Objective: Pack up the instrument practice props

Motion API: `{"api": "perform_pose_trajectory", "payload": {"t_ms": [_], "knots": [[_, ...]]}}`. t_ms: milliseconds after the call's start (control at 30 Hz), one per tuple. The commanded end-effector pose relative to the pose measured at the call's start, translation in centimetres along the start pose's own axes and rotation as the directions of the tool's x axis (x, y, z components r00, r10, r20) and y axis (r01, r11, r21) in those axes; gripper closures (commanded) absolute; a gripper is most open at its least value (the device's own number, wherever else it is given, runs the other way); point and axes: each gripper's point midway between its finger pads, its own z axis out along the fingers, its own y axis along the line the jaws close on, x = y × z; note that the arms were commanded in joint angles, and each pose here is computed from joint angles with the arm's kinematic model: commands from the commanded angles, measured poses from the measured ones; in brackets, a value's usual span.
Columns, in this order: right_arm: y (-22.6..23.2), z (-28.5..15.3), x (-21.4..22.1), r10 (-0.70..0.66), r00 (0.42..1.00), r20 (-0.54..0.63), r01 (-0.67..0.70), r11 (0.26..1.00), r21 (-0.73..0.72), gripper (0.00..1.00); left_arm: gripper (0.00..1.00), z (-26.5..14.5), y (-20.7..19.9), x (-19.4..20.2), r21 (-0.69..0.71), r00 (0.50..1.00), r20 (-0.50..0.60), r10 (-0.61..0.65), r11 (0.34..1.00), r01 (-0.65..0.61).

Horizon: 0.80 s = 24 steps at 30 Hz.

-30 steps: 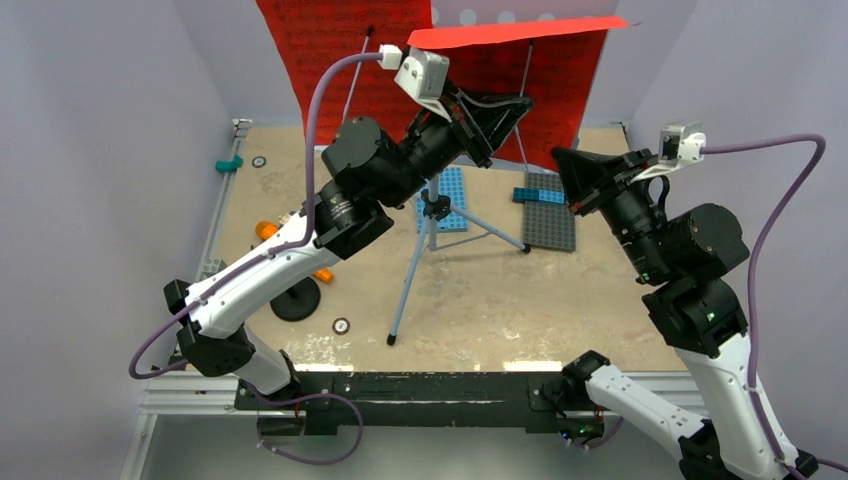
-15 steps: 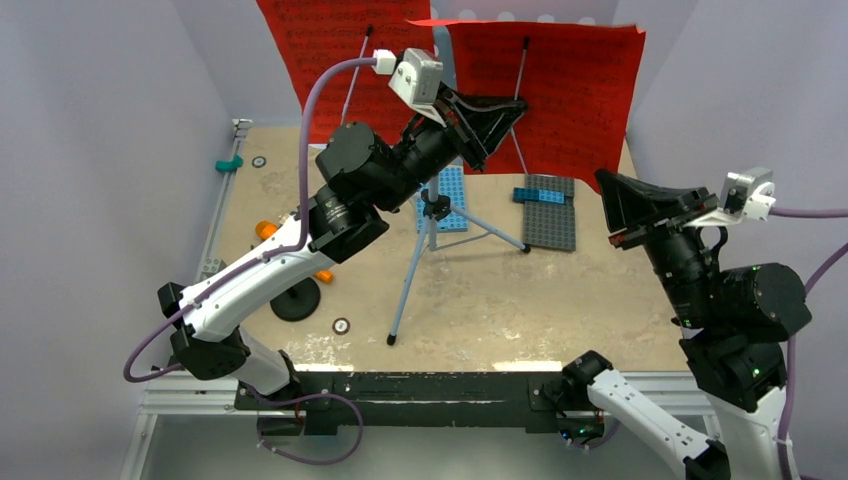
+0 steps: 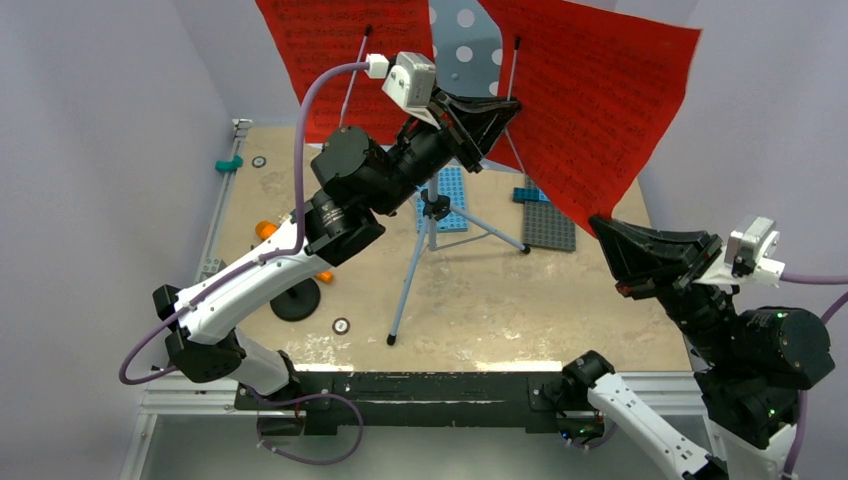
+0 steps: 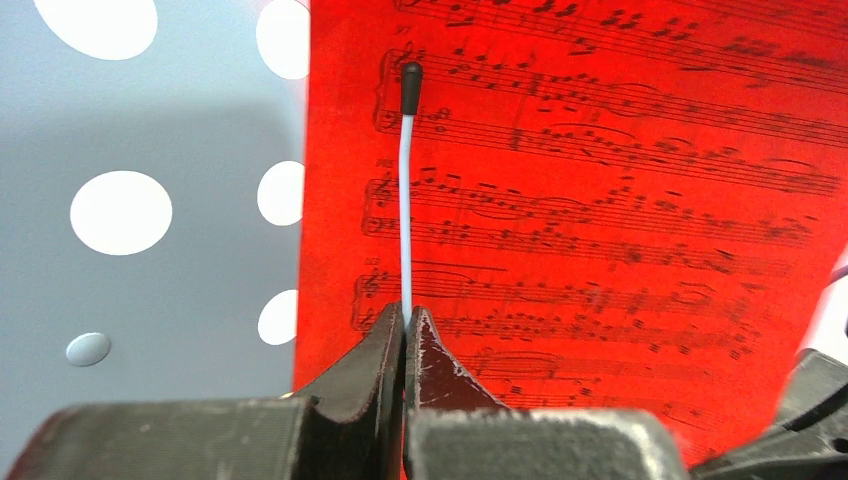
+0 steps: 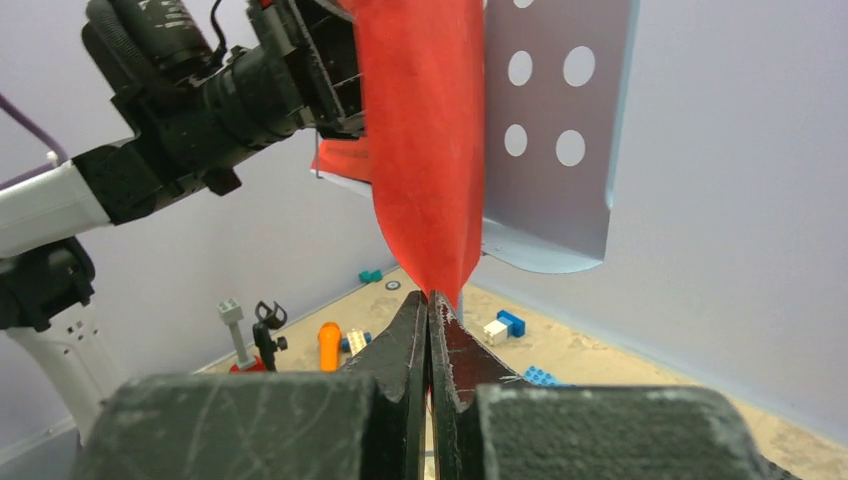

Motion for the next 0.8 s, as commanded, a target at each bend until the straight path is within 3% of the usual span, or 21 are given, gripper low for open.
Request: {"api": "perform_pose_trajectory", "payload": {"t_ms": [0,200,633,767], "knots": [[2.1,-2.7,-1.7,-0.054,0.997,0.051,0.058,0.994,-0.094,1.00,1.00,-0.8,0.6,-2.8,-0.038,0.997,0.064,0.037,0.999,-0.035],[2.6,-4.1,-1.6,-0.072,0.996,0.048,0.077,0.990,-0.115,1.00,1.00,-0.8,1.0,-2.6,-0.054,0.997,0.066,0.044,0.998,-0.041],[5.9,-7.7,-4.1,-0.138,0.980,0.146,0.173,0.951,-0.258,1.00,1.00,-1.1,1.6,-2.2,-0.082,0.996,0.067,0.055,0.995,-0.049],[6.0,-8.8,-5.3,-0.160,0.969,0.189,0.203,0.949,-0.240,1.00,1.00,-1.0,1.9,-1.8,-0.094,0.996,0.059,0.064,0.994,-0.058]]}}
